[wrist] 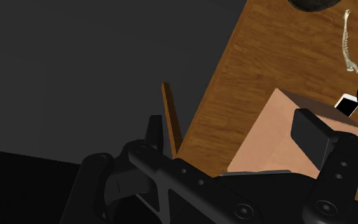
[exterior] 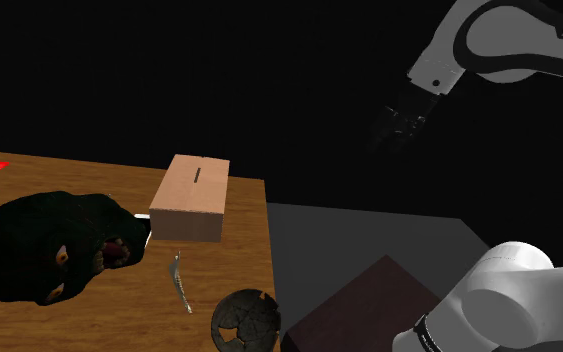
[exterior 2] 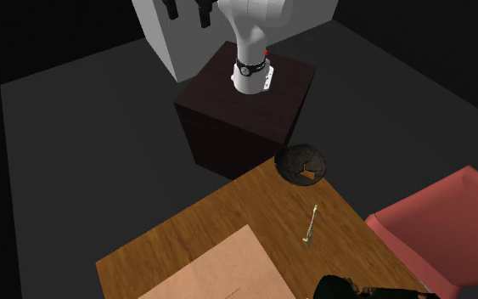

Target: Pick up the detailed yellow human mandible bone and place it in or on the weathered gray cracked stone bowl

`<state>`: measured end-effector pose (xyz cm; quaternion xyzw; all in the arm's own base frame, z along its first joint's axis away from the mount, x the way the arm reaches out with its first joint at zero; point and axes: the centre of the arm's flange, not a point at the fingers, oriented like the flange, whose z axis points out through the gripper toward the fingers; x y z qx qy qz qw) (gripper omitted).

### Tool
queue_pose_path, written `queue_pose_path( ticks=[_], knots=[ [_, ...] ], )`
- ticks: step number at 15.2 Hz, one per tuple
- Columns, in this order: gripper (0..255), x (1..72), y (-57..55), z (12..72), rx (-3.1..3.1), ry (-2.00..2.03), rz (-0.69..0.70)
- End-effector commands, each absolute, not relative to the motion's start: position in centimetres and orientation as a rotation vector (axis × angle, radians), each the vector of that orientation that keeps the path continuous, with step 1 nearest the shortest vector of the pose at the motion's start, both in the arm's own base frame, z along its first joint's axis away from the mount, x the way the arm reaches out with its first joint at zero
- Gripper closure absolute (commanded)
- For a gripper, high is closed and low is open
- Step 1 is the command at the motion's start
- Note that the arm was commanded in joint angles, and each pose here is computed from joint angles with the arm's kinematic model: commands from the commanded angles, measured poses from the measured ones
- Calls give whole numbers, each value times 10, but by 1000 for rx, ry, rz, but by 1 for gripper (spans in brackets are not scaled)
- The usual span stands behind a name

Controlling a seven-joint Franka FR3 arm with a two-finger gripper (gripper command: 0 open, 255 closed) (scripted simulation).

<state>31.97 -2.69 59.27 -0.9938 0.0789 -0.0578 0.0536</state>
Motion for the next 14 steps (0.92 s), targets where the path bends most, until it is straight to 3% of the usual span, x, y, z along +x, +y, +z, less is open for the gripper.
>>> queue_pose_path(
  ticks=[1,14],
  knots=[
    [0,320,-27,593,-3020,240,-176],
    [0,366,84,476,-2988,163,-194]
  ],
)
